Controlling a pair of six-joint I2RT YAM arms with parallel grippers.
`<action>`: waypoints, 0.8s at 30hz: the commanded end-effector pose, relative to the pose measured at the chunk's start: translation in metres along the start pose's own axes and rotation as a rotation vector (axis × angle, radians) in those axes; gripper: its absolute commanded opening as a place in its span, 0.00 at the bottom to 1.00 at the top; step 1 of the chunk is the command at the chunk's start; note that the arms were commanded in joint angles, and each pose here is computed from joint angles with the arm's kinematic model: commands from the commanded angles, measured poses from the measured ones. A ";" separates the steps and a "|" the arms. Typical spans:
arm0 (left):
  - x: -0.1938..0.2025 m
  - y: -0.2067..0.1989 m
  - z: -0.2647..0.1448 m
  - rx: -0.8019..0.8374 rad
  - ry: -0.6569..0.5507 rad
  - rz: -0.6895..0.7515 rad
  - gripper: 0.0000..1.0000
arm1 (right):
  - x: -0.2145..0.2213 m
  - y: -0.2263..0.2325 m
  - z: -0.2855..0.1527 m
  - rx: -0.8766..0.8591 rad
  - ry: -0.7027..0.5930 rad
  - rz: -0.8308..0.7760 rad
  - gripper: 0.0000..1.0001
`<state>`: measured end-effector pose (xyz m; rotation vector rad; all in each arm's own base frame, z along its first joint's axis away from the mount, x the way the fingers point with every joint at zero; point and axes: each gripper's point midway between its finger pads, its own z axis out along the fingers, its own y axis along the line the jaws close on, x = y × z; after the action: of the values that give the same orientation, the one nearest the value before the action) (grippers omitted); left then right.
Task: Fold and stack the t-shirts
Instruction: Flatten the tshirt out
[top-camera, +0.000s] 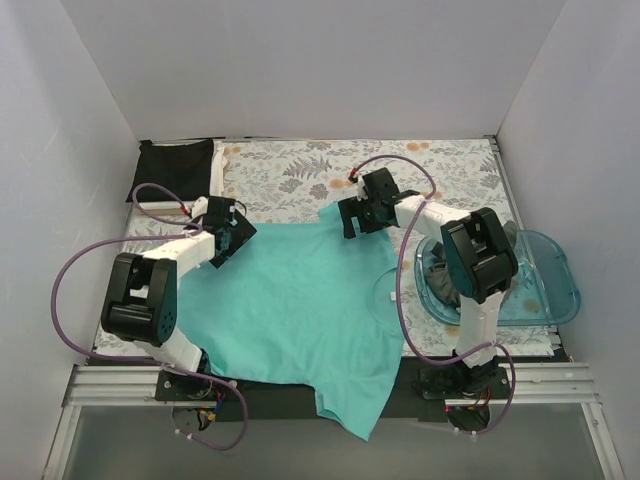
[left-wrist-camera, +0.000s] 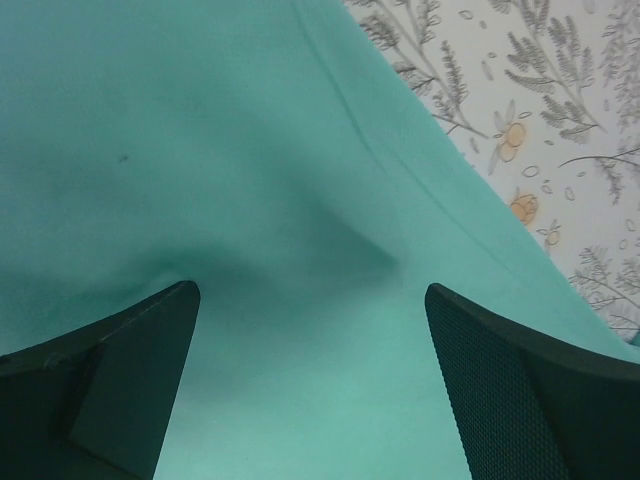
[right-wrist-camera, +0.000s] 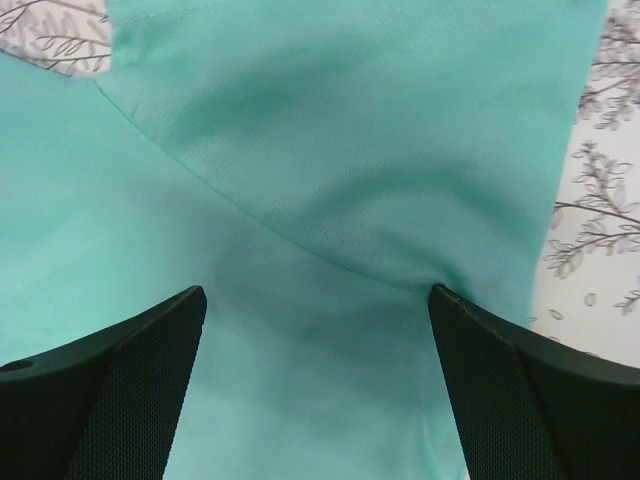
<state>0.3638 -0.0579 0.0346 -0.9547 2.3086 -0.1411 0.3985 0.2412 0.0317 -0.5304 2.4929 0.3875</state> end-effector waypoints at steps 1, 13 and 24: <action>0.001 -0.015 0.011 0.032 0.034 0.005 0.96 | -0.006 -0.025 0.002 0.039 0.001 0.038 0.98; 0.002 -0.068 0.056 0.104 0.136 0.037 0.96 | -0.042 -0.093 0.017 0.083 -0.012 0.118 0.98; -0.012 -0.131 0.084 0.213 0.142 0.087 0.97 | -0.075 -0.158 0.040 0.115 -0.020 0.189 0.98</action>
<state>0.5051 -0.1247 0.0427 -0.7969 2.2896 -0.4335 0.5456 0.1585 0.0348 -0.2644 2.4642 0.3344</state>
